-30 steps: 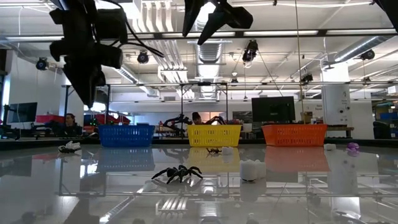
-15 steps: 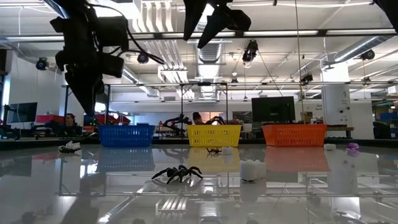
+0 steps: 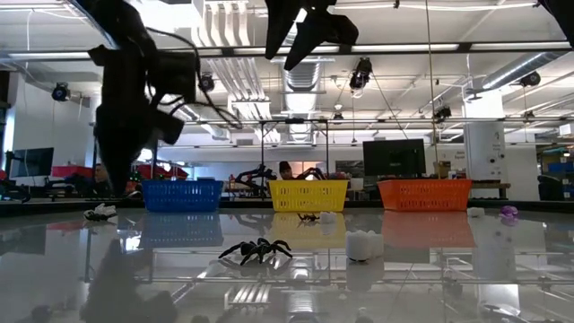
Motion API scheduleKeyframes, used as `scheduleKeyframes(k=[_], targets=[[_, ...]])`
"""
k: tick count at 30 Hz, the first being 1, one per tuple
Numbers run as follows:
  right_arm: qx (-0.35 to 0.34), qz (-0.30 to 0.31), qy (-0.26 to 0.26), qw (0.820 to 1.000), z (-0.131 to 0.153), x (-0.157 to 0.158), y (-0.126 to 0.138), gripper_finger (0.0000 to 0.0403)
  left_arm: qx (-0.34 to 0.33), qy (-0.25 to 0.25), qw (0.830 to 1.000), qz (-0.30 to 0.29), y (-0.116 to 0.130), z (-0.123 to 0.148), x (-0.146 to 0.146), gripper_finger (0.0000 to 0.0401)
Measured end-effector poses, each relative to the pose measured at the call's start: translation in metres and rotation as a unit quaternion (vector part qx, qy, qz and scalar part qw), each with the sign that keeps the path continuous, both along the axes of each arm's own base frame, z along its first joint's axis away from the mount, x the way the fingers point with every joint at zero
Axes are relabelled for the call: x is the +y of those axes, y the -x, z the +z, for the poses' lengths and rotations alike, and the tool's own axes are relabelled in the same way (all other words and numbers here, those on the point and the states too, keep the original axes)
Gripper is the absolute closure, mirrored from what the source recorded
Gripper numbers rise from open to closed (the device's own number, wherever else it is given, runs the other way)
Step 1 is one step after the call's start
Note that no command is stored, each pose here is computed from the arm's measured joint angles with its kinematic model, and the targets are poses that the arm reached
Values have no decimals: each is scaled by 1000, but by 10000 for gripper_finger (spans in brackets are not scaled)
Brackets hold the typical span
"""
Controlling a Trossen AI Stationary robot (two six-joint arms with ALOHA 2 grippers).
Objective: Sort Halloween decoration
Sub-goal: Put the white skeleton toy into the yellow basket
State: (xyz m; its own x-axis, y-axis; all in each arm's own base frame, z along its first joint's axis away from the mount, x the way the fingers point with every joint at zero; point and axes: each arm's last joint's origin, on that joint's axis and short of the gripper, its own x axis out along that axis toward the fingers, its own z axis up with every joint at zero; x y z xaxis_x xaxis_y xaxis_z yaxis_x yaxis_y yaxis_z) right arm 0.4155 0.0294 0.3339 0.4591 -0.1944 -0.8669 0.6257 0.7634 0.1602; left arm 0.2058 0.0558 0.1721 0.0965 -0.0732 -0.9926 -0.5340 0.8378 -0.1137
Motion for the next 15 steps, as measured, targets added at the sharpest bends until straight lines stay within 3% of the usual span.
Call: scheduleKeyframes(k=[5,15], targets=[[3,10,6,1000,0,0,0,248,31,13,999,25,16,-18,-6,305],[11,44,23,999,0,0,0,248,-30,43,998,28,24,-19,-12,305]])
